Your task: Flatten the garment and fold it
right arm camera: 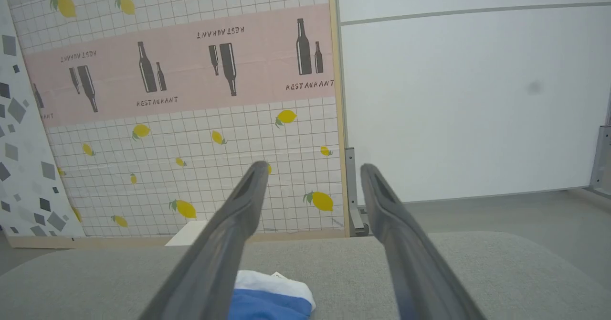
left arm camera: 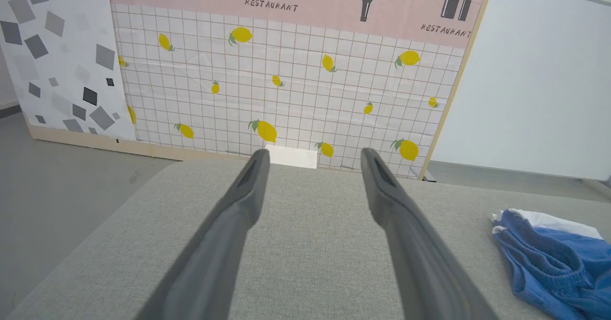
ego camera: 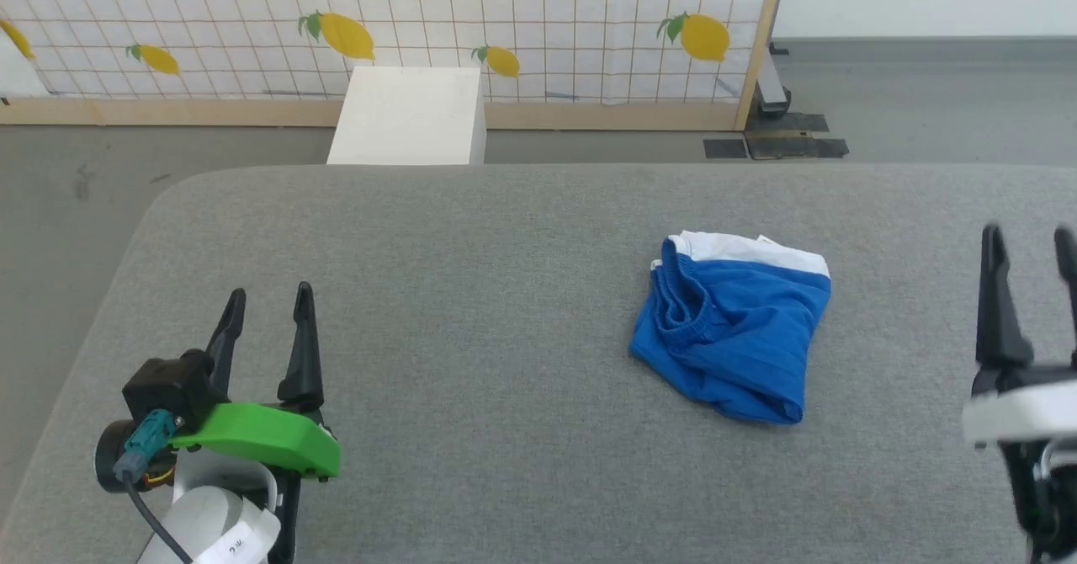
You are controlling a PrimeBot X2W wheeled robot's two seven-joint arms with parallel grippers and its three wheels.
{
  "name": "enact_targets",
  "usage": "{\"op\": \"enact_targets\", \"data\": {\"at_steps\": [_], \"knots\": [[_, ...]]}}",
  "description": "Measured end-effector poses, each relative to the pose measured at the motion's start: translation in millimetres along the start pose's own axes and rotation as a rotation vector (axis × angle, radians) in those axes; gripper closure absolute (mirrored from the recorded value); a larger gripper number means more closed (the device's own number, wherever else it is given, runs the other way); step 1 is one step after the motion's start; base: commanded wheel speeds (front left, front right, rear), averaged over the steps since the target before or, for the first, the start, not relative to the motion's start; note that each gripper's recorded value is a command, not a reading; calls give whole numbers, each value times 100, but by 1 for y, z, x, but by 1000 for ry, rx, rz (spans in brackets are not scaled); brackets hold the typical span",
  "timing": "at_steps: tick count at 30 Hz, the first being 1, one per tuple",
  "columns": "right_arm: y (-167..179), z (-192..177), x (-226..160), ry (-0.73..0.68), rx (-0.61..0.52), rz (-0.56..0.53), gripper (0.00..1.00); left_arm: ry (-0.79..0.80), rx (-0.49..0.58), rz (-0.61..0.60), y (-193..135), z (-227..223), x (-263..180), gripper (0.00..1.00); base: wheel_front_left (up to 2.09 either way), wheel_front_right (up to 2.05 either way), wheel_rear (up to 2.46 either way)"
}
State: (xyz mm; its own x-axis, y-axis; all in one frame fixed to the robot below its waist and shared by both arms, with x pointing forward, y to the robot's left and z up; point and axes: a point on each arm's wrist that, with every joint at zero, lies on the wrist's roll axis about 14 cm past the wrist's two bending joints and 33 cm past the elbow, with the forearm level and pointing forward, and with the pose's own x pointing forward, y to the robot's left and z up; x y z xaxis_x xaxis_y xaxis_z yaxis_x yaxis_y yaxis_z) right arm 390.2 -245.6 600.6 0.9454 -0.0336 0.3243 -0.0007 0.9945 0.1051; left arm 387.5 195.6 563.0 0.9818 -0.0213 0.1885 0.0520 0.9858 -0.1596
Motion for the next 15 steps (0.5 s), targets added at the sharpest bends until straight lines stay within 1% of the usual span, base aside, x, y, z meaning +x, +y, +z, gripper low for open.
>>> {"op": "enact_targets", "data": {"at_steps": [5,15], "knots": [[7,-16,-21,48,9,-5,0,3,67,13,5,3,-3,0,0,0,0],[19,-44,-44,152,6,13,0,58,91,14,8,-7,-8,0,0,0,0]]}}
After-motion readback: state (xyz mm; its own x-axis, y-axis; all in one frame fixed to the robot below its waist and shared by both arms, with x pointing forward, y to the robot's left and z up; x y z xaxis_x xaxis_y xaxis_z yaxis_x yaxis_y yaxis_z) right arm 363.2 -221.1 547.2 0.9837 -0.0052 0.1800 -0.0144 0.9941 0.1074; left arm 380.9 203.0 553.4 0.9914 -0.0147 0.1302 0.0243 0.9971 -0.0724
